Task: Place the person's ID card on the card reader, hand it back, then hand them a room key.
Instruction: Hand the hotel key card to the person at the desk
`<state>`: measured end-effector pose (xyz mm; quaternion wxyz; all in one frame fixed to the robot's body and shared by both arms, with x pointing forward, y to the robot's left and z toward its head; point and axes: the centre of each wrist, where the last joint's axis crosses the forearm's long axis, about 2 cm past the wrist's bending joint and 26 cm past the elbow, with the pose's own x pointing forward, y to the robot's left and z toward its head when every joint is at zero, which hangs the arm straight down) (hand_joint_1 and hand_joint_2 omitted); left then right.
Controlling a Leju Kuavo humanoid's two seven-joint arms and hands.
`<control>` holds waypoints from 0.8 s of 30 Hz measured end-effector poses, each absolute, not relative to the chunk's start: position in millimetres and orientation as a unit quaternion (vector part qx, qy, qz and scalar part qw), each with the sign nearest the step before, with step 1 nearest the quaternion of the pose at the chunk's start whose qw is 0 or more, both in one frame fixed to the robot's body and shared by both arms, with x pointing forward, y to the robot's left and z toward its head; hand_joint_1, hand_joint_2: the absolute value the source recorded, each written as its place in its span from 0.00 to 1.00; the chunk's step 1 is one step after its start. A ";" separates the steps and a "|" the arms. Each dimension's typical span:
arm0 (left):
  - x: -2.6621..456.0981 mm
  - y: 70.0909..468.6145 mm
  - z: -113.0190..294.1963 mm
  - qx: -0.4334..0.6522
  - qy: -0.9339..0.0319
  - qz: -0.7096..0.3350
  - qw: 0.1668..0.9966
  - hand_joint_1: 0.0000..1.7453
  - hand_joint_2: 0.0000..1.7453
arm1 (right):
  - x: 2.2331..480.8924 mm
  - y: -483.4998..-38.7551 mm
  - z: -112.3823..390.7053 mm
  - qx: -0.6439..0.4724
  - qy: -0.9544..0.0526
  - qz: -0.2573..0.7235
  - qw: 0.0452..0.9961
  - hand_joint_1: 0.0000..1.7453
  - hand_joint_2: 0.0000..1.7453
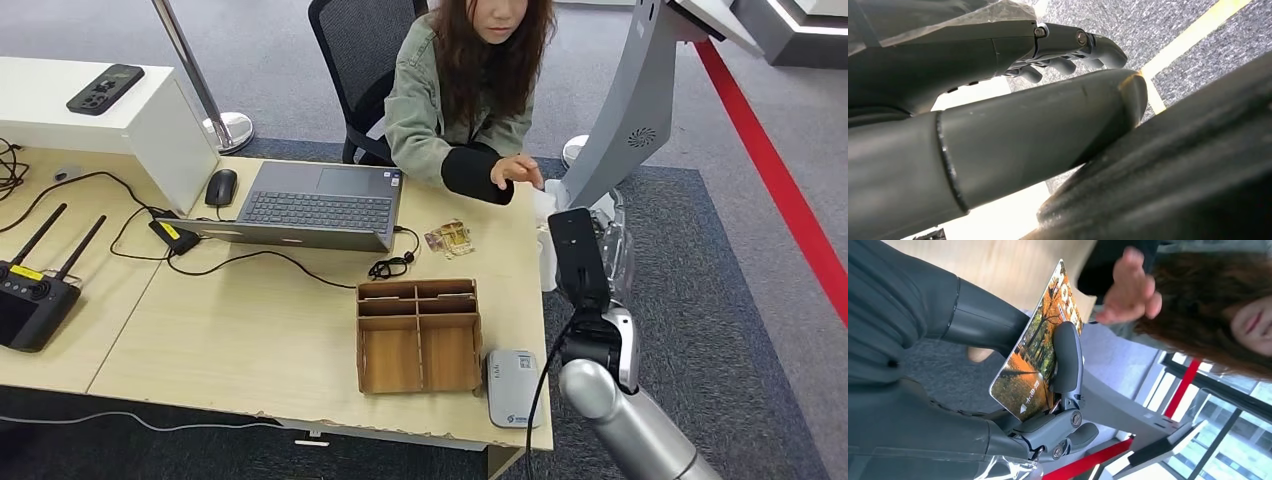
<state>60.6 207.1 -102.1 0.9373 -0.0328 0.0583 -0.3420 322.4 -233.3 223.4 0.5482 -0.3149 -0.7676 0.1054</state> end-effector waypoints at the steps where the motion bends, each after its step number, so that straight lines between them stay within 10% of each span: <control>1: 60.8 207.3 -102.1 -0.033 0.058 -0.343 0.937 0.00 0.00 | 325.4 -231.4 228.7 -0.312 -0.771 0.106 0.545 1.00 1.00; 15: 62.9 208.8 -102.1 -0.030 0.057 -0.356 0.932 0.00 0.00 | 344.2 -203.5 245.5 -0.285 -0.782 0.139 0.537 0.98 1.00; 20: 62.9 208.8 -102.1 -0.030 0.057 -0.356 0.932 0.00 0.00 | 343.7 -192.2 239.4 -0.271 -0.783 0.151 0.539 0.04 1.00; 24: 62.8 208.8 -102.1 -0.031 0.056 -0.356 0.932 0.00 0.00 | 343.1 -187.1 236.4 -0.251 -0.786 0.156 0.544 0.00 1.00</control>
